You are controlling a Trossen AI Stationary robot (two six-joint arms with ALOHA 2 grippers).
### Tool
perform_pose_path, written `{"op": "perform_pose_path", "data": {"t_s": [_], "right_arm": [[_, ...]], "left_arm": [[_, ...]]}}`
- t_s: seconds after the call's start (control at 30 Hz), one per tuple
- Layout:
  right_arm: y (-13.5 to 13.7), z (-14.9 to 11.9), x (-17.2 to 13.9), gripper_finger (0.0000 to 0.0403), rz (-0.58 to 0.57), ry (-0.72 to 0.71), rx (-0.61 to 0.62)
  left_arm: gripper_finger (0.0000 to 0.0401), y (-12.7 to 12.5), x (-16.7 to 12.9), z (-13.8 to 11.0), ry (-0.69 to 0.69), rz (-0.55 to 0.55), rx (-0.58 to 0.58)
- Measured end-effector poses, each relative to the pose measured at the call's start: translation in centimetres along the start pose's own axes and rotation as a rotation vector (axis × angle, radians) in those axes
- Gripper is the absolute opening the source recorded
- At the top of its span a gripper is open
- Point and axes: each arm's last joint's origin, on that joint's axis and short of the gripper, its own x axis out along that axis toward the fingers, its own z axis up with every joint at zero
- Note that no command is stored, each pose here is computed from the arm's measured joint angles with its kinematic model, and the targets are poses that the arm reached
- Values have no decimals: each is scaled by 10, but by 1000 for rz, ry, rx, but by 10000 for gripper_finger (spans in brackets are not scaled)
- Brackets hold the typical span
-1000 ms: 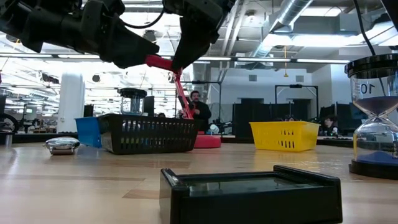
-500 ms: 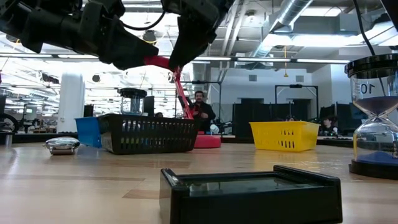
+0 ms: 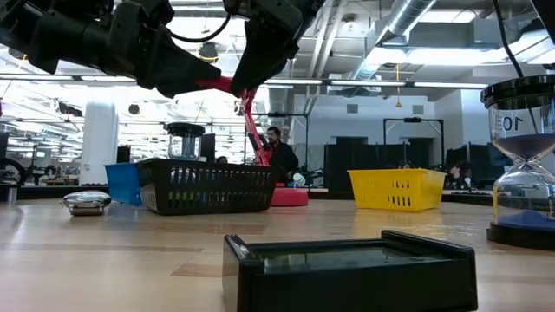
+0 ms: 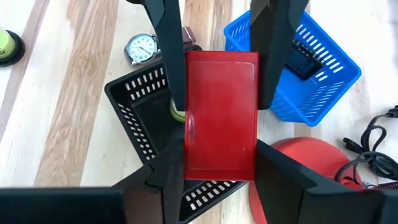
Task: Pick & Place Office items
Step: Put the red timer into the blue bin
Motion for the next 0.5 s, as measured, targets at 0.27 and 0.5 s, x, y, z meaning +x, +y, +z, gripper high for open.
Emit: {"op": "perform_pose_path", "data": {"t_s": [0.27, 0.5], "right_arm": [[-3, 0, 0, 157, -3, -4, 5], [-6, 2, 0, 196, -10, -27, 14]], "left_arm": [[170, 0, 0, 0, 1, 2, -2], [150, 0, 0, -3, 23, 2, -9]]}}
